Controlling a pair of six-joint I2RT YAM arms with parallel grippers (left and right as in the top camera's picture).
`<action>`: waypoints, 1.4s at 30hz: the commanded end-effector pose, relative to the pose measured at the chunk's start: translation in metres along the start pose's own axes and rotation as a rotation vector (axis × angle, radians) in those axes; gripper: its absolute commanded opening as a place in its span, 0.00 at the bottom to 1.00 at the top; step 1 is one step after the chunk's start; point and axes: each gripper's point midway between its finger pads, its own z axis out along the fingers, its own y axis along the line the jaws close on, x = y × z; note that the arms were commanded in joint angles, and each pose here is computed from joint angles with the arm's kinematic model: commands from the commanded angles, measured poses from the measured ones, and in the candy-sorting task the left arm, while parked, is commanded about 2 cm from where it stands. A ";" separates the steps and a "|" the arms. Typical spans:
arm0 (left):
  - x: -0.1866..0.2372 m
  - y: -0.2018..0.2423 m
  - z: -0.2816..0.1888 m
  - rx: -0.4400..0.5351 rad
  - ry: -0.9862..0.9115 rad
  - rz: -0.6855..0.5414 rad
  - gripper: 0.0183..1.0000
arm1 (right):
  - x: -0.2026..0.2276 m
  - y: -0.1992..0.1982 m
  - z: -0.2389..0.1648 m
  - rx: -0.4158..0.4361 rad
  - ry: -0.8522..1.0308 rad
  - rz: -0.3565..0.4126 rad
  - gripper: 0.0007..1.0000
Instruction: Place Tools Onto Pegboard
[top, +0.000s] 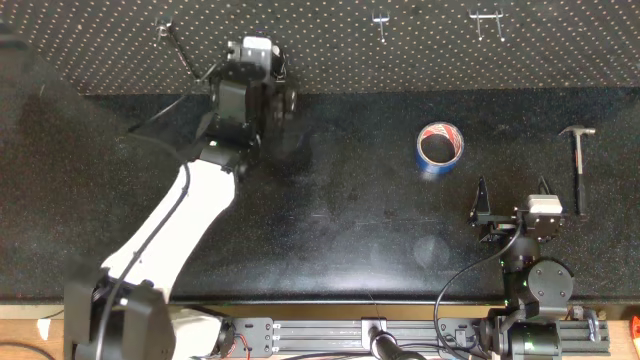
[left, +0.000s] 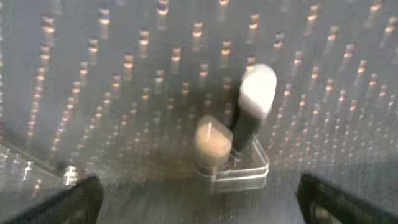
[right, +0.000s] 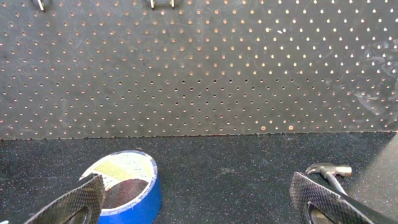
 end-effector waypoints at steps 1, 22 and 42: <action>0.015 0.050 -0.073 -0.018 -0.047 -0.069 1.00 | 0.002 -0.001 0.000 0.005 0.002 0.008 0.97; 0.128 0.057 -0.155 0.082 -0.498 -0.148 0.99 | 0.002 -0.001 0.000 0.005 0.002 0.008 0.97; 0.127 0.057 -0.156 0.083 -0.498 -0.148 1.00 | 0.073 0.126 0.130 -0.174 1.234 0.113 0.97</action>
